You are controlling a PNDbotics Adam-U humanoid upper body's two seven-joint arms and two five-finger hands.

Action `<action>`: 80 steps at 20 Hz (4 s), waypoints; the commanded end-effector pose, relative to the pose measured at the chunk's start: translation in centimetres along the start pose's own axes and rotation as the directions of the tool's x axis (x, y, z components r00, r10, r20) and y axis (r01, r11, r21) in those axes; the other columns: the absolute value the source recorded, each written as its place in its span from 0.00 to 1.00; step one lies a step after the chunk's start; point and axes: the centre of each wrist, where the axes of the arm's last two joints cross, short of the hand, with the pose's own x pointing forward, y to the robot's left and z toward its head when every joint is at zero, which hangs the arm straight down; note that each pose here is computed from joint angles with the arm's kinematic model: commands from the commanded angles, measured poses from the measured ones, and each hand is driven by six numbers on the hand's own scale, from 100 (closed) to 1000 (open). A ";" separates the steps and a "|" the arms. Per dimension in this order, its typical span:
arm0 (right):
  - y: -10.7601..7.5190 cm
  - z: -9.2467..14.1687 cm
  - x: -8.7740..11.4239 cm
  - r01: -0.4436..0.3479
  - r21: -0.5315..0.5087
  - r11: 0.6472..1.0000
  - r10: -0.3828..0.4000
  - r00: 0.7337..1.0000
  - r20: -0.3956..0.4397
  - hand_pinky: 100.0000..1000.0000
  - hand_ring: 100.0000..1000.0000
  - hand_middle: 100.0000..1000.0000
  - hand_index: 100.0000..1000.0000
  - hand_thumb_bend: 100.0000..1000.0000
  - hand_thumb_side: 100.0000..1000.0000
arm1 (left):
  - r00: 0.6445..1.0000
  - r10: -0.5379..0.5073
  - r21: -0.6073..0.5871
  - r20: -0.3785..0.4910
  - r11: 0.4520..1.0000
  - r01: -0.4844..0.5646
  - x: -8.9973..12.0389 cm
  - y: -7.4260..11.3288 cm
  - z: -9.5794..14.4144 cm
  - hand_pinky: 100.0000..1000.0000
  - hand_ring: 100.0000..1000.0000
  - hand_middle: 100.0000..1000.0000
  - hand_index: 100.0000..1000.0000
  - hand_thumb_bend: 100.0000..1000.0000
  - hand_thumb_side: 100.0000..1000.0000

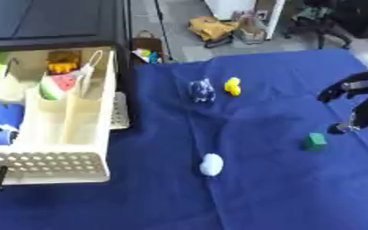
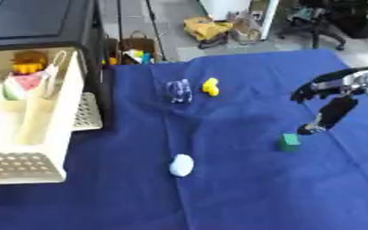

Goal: Pick up objects from table and place into drawer.

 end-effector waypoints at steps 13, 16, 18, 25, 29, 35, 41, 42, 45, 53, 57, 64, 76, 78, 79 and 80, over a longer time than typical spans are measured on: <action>0.5 0.3 1.2 -0.064 0.012 0.998 0.065 0.997 -0.030 0.90 0.95 0.85 1.00 0.35 0.30 | 1.000 0.003 -0.008 0.029 1.000 -0.003 0.4 -0.2 -0.8 0.43 0.51 0.56 0.72 0.24 1.00; 0.9 -0.2 1.2 -0.061 0.026 0.998 0.062 0.997 -0.036 0.89 0.94 0.85 1.00 0.34 0.30 | 1.000 0.005 -0.007 0.028 1.000 -0.004 0.4 -0.3 -0.8 0.43 0.51 0.56 0.73 0.24 1.00; 1.1 -0.6 1.1 -0.056 0.035 0.998 0.057 0.998 -0.041 0.89 0.94 0.85 1.00 0.34 0.30 | 1.000 0.006 -0.007 0.027 1.000 -0.005 0.3 -0.3 -0.7 0.43 0.51 0.56 0.73 0.24 1.00; 1.7 -1.3 0.7 -0.045 0.061 0.997 0.048 0.998 -0.044 0.89 0.95 0.85 1.00 0.34 0.29 | 1.000 0.006 -0.004 0.026 1.000 -0.006 0.3 -0.3 -0.7 0.43 0.51 0.56 0.73 0.24 1.00; 1.9 -1.5 0.6 -0.048 0.066 0.997 0.052 0.997 -0.053 0.89 0.94 0.84 1.00 0.33 0.29 | 1.000 0.006 -0.004 0.025 1.000 -0.006 0.3 -0.3 -0.7 0.43 0.51 0.56 0.73 0.24 1.00; 1.8 -1.6 0.5 -0.075 0.066 0.995 0.080 0.993 -0.085 0.88 0.94 0.83 0.99 0.29 0.33 | 1.000 0.007 -0.004 0.023 1.000 -0.006 0.3 -0.3 -0.6 0.43 0.51 0.57 0.73 0.24 1.00; 2.1 -1.9 0.4 -0.074 0.073 0.995 0.081 0.992 -0.095 0.87 0.93 0.81 0.95 0.29 0.32 | 1.000 0.007 -0.005 0.023 1.000 -0.007 0.3 -0.4 -0.6 0.43 0.51 0.57 0.73 0.24 1.00; 2.1 -2.0 0.3 -0.073 0.076 0.994 0.080 0.992 -0.096 0.87 0.93 0.81 0.95 0.29 0.32 | 1.000 0.008 -0.005 0.023 1.000 -0.008 0.3 -0.4 -0.6 0.43 0.51 0.57 0.73 0.24 1.00; 2.3 -2.2 0.2 -0.061 0.083 0.995 0.070 0.992 -0.103 0.87 0.93 0.81 0.93 0.29 0.30 | 1.000 0.009 -0.005 0.023 1.000 -0.009 0.3 -0.4 -0.6 0.43 0.51 0.57 0.73 0.24 1.00; 2.9 -2.7 0.0 -0.036 0.107 0.994 0.048 0.992 -0.114 0.87 0.93 0.78 0.86 0.28 0.28 | 1.000 0.011 -0.008 0.024 1.000 -0.010 0.3 -0.4 -0.6 0.43 0.51 0.57 0.73 0.24 1.00; 3.1 -2.8 -0.2 -0.030 0.113 0.993 0.044 0.991 -0.125 0.87 0.92 0.78 0.85 0.27 0.29 | 1.000 0.011 -0.009 0.024 1.000 -0.011 0.3 -0.4 -0.6 0.43 0.52 0.57 0.73 0.23 1.00; 3.1 -2.9 -0.3 -0.017 0.111 0.994 0.032 0.991 -0.133 0.86 0.91 0.74 0.82 0.24 0.30 | 1.000 0.011 -0.010 0.022 1.000 -0.010 0.3 -0.4 -0.6 0.43 0.52 0.57 0.73 0.23 1.00; 3.0 -2.9 -0.2 -0.005 0.091 0.996 0.017 0.991 -0.132 0.85 0.90 0.70 0.76 0.18 0.30 | 1.000 0.010 -0.014 0.020 1.000 -0.009 0.3 -0.5 -0.5 0.43 0.52 0.57 0.73 0.23 1.00; 3.0 -3.0 -0.2 -0.005 0.089 0.996 0.017 0.991 -0.132 0.85 0.90 0.70 0.76 0.18 0.30 | 1.000 0.009 -0.014 0.020 1.000 -0.009 0.3 -0.5 -0.5 0.43 0.52 0.57 0.73 0.23 1.00; 3.1 -3.0 -0.2 -0.005 0.088 0.996 0.016 0.991 -0.132 0.85 0.90 0.70 0.76 0.18 0.30 | 1.000 0.009 -0.014 0.020 1.000 -0.009 0.3 -0.5 -0.5 0.43 0.52 0.57 0.73 0.23 1.00; 2.9 -2.9 -0.1 -0.005 0.081 0.997 0.016 0.991 -0.132 0.85 0.89 0.68 0.73 0.11 0.31 | 1.000 0.009 -0.014 0.020 1.000 -0.009 0.3 -0.5 -0.5 0.43 0.52 0.57 0.73 0.23 1.00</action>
